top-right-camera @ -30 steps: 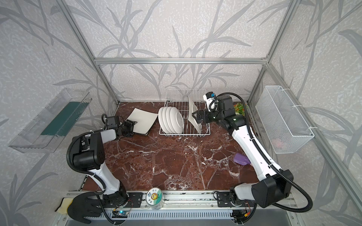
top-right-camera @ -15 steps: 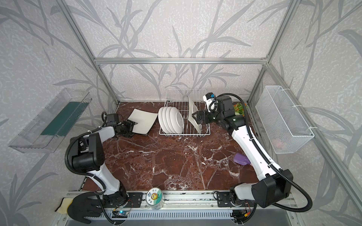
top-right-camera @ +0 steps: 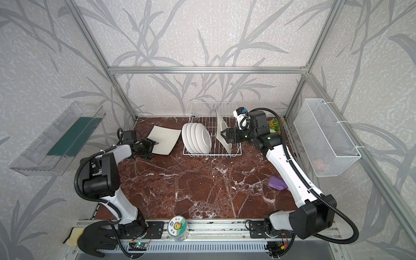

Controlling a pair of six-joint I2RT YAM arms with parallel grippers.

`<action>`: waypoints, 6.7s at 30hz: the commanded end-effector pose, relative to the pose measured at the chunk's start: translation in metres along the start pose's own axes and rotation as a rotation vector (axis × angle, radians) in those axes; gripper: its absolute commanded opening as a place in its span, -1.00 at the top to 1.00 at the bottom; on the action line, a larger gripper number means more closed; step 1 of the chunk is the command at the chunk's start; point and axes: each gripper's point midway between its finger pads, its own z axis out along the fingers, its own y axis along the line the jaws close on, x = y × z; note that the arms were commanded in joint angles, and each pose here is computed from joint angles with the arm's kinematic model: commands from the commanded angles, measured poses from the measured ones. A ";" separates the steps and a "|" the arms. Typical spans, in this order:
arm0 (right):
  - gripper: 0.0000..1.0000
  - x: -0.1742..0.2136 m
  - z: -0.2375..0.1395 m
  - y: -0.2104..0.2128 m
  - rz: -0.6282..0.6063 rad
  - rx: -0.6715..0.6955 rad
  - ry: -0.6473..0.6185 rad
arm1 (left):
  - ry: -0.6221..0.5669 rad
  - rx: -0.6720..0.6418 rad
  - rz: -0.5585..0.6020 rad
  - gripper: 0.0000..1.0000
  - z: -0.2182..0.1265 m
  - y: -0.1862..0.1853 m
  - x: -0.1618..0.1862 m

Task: Unload the plates from the dish rack

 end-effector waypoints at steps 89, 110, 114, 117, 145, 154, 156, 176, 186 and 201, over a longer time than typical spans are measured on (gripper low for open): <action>-0.98 0.062 -0.072 -0.078 0.076 0.294 -0.085 | 0.377 0.161 1.078 -0.53 0.031 -0.249 0.348; -0.98 0.059 -0.072 -0.080 0.082 0.302 -0.099 | 0.345 0.167 1.046 0.12 0.047 -0.252 0.351; -0.98 0.059 -0.073 -0.081 0.082 0.307 -0.100 | 0.349 0.168 1.034 0.21 0.051 -0.252 0.352; -0.98 0.058 -0.074 -0.081 0.081 0.310 -0.103 | 0.345 0.168 1.027 0.25 0.053 -0.252 0.352; -0.98 0.060 -0.074 -0.081 0.092 0.315 -0.100 | 0.271 0.180 1.011 0.89 0.035 -0.267 0.341; -0.98 0.058 -0.075 -0.080 0.098 0.312 -0.108 | 0.250 0.200 1.015 1.00 0.024 -0.274 0.340; -0.98 0.057 -0.076 -0.080 0.099 0.311 -0.110 | 0.245 0.206 1.018 1.00 0.022 -0.276 0.339; -0.98 0.054 -0.072 -0.078 0.123 0.288 -0.117 | 0.205 0.240 1.060 1.00 -0.007 -0.291 0.339; -0.98 0.054 -0.071 -0.077 0.131 0.277 -0.117 | 0.192 0.253 1.096 1.00 -0.018 -0.295 0.344; -0.98 0.053 -0.071 -0.076 0.136 0.274 -0.118 | 0.110 0.330 1.092 1.00 -0.048 -0.321 0.340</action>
